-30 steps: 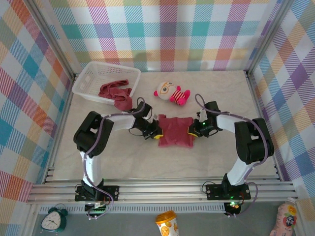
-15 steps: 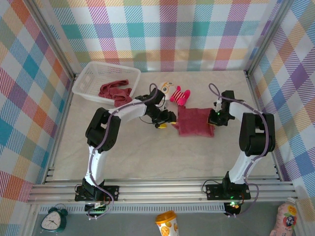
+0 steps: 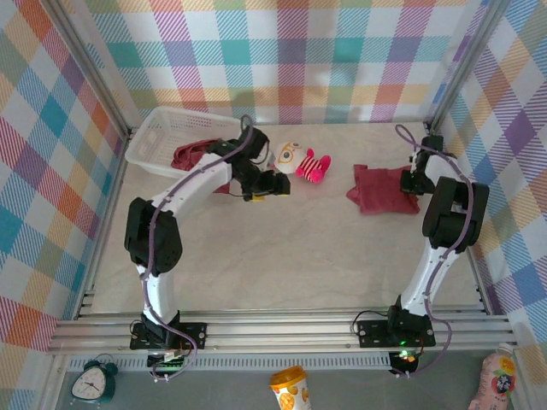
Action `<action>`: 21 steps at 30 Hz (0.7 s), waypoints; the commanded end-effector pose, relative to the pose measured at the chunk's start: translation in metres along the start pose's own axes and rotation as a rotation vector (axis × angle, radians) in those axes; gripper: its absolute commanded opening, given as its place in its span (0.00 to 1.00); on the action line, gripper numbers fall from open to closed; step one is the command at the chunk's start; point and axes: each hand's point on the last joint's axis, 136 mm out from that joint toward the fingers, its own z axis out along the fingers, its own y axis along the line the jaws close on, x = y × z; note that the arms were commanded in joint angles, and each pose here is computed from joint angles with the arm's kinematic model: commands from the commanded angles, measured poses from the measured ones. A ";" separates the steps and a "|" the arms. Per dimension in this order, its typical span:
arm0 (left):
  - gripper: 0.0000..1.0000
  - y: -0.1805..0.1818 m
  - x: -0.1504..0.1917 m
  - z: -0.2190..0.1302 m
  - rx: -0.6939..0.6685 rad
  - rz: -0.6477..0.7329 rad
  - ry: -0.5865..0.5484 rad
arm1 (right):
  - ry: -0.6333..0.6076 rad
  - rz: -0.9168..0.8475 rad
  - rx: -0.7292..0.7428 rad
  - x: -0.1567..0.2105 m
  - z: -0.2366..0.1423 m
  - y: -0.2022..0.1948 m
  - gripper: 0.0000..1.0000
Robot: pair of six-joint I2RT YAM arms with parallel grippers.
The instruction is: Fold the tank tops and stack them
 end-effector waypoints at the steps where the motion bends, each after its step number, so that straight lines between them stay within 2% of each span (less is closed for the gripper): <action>1: 0.79 0.034 -0.008 -0.041 -0.103 -0.002 -0.049 | -0.007 -0.055 0.101 -0.016 0.006 -0.029 0.12; 5: 0.83 0.071 -0.027 -0.077 -0.218 -0.015 -0.127 | -0.031 0.002 0.115 -0.038 0.014 -0.048 0.13; 7: 0.85 0.095 -0.035 -0.093 -0.295 -0.036 -0.150 | -0.028 0.017 0.101 -0.044 0.013 -0.050 0.18; 9: 0.85 0.124 -0.045 -0.105 -0.377 -0.077 -0.172 | -0.060 0.022 0.084 -0.053 0.004 -0.047 0.35; 11: 0.85 0.148 -0.053 -0.109 -0.411 -0.116 -0.184 | -0.091 0.033 0.058 -0.058 -0.009 -0.043 0.45; 16: 0.84 0.182 -0.072 -0.107 -0.455 -0.162 -0.196 | -0.153 0.104 -0.049 -0.053 -0.049 -0.023 0.59; 21: 0.80 0.204 -0.089 -0.077 -0.405 -0.196 -0.153 | -0.234 0.178 -0.352 -0.036 -0.091 0.036 0.75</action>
